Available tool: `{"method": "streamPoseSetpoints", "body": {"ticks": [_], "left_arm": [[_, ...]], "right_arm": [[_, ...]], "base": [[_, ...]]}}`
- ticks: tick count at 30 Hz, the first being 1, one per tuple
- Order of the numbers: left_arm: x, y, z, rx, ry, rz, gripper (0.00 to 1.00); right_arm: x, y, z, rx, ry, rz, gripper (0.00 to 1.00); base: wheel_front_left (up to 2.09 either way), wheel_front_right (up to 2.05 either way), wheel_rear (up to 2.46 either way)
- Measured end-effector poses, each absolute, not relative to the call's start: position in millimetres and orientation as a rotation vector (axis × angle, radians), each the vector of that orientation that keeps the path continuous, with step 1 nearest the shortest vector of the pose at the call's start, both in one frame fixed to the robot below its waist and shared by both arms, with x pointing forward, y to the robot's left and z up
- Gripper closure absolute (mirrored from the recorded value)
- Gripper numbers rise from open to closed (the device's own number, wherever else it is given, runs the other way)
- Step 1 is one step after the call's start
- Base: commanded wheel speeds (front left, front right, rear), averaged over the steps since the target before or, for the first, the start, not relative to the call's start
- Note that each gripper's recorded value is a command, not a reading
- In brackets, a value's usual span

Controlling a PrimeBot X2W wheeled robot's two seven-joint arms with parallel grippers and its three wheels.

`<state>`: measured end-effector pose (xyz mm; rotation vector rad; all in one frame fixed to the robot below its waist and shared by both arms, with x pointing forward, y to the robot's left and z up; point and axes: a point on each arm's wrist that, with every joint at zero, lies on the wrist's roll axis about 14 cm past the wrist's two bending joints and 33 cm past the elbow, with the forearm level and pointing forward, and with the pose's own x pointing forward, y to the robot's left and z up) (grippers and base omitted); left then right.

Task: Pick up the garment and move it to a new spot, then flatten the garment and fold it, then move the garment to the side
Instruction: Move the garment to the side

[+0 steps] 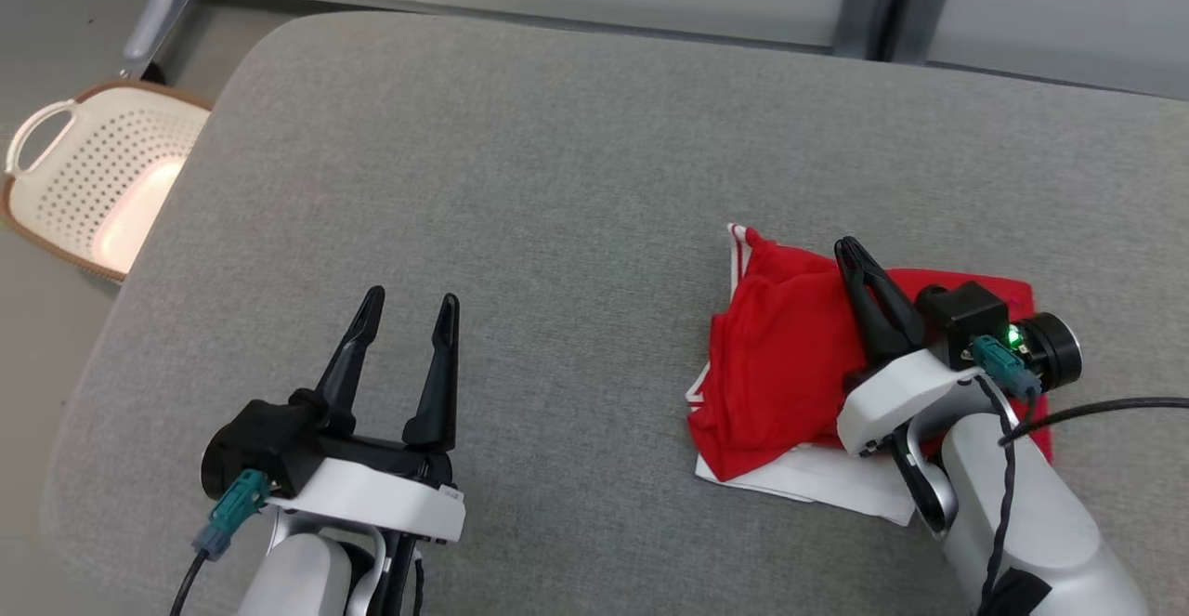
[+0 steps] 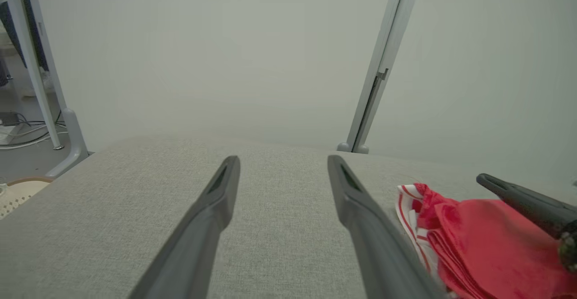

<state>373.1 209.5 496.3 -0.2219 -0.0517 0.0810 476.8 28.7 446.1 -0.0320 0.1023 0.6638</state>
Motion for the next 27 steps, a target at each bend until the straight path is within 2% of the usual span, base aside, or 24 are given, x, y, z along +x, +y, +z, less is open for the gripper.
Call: {"method": "streamPoseSetpoints", "body": {"ticks": [8, 12, 17, 21, 27], "left_arm": [[363, 238, 485, -0.203, -0.011, 0.186, 0.00], [359, 245, 483, -0.197, -0.005, 0.211, 0.00], [360, 240, 486, -0.209, -0.017, 0.196, 0.00], [362, 233, 490, -0.217, -0.029, 0.175, 0.00], [361, 231, 492, -0.224, -0.038, 0.169, 0.00]], "right_arm": [[492, 44, 381, -0.069, 0.282, 0.696, 1.00], [495, 60, 393, -0.046, 0.244, 0.719, 1.00], [481, 78, 416, -0.022, 0.184, 0.766, 1.00], [454, 79, 388, -0.077, 0.290, 0.812, 1.00], [467, 67, 420, -0.020, 0.225, 0.749, 1.00]], "base": [[0.00, 0.00, 0.00], [0.00, 0.00, 0.00], [0.00, 0.00, 0.00], [0.00, 0.00, 0.00], [0.00, 0.00, 0.00]]}}
